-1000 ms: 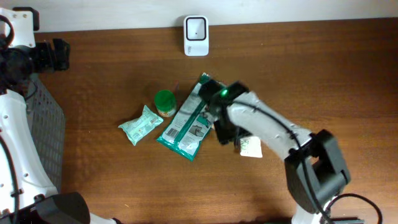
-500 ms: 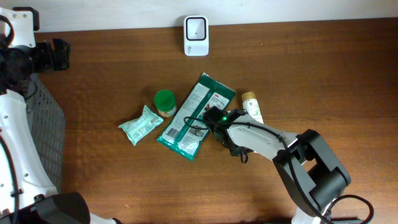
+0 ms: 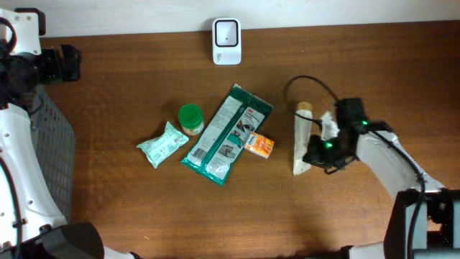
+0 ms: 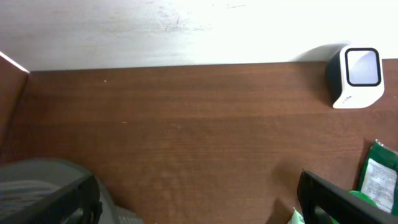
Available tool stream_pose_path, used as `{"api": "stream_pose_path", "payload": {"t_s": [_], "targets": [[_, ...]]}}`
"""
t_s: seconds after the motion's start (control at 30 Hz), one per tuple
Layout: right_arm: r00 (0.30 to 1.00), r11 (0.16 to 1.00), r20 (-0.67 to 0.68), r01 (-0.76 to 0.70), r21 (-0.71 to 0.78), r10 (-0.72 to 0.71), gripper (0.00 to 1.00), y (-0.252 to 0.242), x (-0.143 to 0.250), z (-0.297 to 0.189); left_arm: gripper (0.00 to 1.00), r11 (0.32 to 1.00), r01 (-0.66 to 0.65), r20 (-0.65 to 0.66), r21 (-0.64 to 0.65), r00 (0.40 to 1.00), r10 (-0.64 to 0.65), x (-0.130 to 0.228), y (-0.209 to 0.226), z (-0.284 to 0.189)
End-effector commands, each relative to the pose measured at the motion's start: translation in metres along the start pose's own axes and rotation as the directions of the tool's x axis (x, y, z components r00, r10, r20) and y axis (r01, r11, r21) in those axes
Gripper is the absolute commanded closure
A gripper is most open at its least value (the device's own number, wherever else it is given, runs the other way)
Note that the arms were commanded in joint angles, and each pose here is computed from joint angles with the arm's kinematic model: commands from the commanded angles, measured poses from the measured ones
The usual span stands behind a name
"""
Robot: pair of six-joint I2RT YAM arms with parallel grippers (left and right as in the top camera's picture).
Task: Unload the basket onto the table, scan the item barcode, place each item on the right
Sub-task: 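Move the held tube with right gripper to the scanner window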
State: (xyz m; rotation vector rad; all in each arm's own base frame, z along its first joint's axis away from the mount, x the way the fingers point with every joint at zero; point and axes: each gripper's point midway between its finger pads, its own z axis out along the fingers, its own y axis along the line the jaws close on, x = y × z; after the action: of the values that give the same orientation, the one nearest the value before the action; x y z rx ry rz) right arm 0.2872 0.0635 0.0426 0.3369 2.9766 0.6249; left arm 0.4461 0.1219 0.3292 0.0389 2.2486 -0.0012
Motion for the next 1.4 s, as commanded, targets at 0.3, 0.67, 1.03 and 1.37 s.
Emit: {"api": "stream_pose_path", "payload": {"t_s": [0.3, 0.67, 1.03, 1.37], "targets": [[0.991, 0.996, 0.116, -0.064, -0.054, 0.070, 0.38, -0.044, -0.035, -0.028, 0.01, 1.000, -0.016, 0.009, 0.002, 1.000, 0.016, -0.003, 0.001, -0.001], [0.985, 0.895, 0.149, 0.140, -0.424, -0.084, 0.88, -0.032, -0.059, 0.018, 0.01, 1.000, -0.016, 0.009, 0.002, 1.000, 0.016, -0.003, 0.001, -0.001], [0.776, 0.533, 0.437, 0.631, -0.564, -0.456, 0.96, 0.164, 0.011, -0.150, 0.01, 1.000, -0.016, 0.009, 0.002, 1.000, 0.016, -0.003, 0.001, -0.001], [0.908, 0.753, 0.305, 0.411, -0.514, -0.287, 0.96, 0.177, -0.007, -0.157, 0.01, 1.000, -0.016, 0.009, 0.002, 1.000, 0.016, -0.003, 0.001, -0.001]]}}
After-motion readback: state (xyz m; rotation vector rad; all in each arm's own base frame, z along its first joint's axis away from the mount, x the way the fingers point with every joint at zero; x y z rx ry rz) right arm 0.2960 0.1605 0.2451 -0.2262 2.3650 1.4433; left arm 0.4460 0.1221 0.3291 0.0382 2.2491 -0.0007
